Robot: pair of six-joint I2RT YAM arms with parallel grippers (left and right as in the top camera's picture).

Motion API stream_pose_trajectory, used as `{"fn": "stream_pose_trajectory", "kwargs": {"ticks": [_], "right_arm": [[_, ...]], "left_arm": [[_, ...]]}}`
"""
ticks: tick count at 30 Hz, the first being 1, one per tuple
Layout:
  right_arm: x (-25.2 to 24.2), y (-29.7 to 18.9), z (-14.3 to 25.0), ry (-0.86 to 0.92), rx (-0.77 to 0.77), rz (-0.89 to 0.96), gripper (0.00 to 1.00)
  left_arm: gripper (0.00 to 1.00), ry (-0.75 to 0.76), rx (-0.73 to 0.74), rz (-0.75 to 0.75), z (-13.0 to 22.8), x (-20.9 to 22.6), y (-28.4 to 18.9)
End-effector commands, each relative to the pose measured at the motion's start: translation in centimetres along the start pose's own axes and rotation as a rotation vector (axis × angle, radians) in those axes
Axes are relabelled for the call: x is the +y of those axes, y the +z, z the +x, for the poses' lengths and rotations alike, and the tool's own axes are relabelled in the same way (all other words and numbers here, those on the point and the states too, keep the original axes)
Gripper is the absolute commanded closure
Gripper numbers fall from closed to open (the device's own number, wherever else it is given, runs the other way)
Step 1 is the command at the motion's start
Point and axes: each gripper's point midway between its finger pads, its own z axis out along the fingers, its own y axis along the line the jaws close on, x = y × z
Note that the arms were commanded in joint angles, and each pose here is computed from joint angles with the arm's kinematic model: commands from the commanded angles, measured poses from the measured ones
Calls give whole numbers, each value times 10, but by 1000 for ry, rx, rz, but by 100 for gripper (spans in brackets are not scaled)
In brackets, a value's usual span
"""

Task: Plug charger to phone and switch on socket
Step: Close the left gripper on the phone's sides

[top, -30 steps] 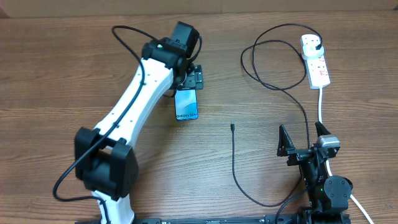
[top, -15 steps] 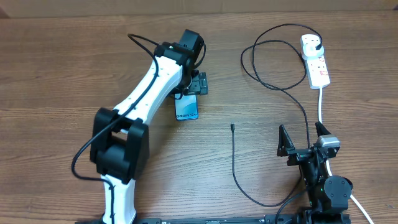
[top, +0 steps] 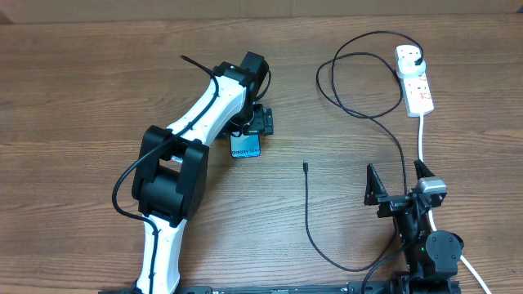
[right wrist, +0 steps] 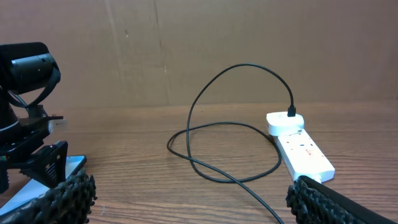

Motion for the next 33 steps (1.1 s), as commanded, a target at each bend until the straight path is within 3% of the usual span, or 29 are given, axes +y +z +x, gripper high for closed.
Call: {"fn": "stream_pose_trajectory", "kwargs": {"ticks": [1,14,33], "right_arm": [[0,0,3,7,1,4,0],[-1,0,3,7,1,4,0],[-1,0,3,7,1,4,0]], "left_arm": [[0,19,-10,-8,-8,4,1],[0,16,-23,83,-23,5,1],[0,33,-14,16,-13,-1,11]]}}
